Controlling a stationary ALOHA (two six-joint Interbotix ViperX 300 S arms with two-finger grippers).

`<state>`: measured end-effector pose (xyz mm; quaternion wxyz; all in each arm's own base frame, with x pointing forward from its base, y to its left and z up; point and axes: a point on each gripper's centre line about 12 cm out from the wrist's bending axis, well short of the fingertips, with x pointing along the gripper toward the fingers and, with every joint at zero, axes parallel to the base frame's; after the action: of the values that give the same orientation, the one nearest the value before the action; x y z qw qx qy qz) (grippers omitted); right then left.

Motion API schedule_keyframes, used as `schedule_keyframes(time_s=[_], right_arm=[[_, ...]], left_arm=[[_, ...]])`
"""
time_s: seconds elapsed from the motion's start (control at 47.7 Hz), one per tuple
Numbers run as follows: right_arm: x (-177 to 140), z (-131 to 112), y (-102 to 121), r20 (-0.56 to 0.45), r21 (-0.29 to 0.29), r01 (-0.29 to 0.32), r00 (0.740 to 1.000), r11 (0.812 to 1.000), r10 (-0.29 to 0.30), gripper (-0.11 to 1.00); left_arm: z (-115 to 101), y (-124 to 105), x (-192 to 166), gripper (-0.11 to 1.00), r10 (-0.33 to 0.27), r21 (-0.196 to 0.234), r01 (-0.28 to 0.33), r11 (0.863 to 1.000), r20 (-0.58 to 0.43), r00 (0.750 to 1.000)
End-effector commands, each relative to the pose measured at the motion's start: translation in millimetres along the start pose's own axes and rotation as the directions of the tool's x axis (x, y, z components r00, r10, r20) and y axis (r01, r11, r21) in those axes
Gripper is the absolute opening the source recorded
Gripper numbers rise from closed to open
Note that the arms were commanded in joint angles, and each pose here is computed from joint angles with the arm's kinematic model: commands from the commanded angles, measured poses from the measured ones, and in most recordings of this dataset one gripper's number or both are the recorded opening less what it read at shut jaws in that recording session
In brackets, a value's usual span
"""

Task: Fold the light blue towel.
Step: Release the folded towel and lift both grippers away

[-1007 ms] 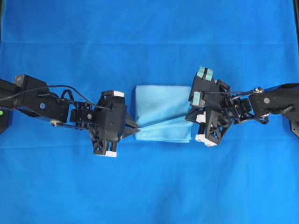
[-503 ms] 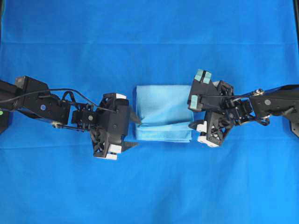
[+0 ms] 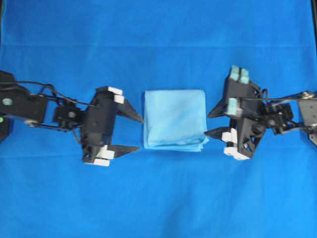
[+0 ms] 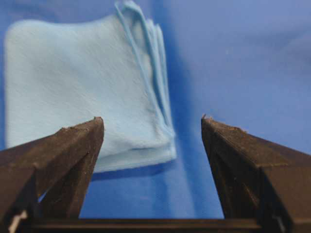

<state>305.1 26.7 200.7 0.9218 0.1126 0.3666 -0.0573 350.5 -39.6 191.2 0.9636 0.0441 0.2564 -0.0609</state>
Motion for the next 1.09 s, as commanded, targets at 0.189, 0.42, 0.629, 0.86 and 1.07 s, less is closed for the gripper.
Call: schedule_keyframes(time_s=[0.189,0.42,0.629,0.86,1.07], right_arm=[[-42.7,20.3,-1.5,0.131,-0.07,0.0,0.991,0.998,0.009,0.59],[-87.5,15.6,-11.2,0.255,-0.099,-0.008,0.966,0.995,0.034,0.59],[-121.2,-1.9,-22.9,0.355,-0.109,-0.02,0.933,0.994,0.058,0.59],[-127.4,-36.2,-38.3,0.378,-0.099,-0.02,0.924,0.995,0.056,0.59],[-121.3,-61.0,-50.9,0.386,-0.076,-0.012,0.922,0.997,0.041,0.59]], left_arm=[[16.0,9.3,-55.9,0.77,0.032,0.022,-0.036,0.999,0.134,0.99],[12.6,10.5,-109.7,0.75,0.05,0.014,-0.055,0.998,0.252,0.966],[-1.3,9.2,-152.5,0.75,0.059,0.007,-0.065,0.998,0.335,0.94],[-35.5,9.4,-178.2,0.75,0.082,-0.02,-0.08,0.997,0.369,0.926],[-59.9,8.1,-183.6,0.75,0.087,-0.052,-0.074,0.996,0.353,0.932]])
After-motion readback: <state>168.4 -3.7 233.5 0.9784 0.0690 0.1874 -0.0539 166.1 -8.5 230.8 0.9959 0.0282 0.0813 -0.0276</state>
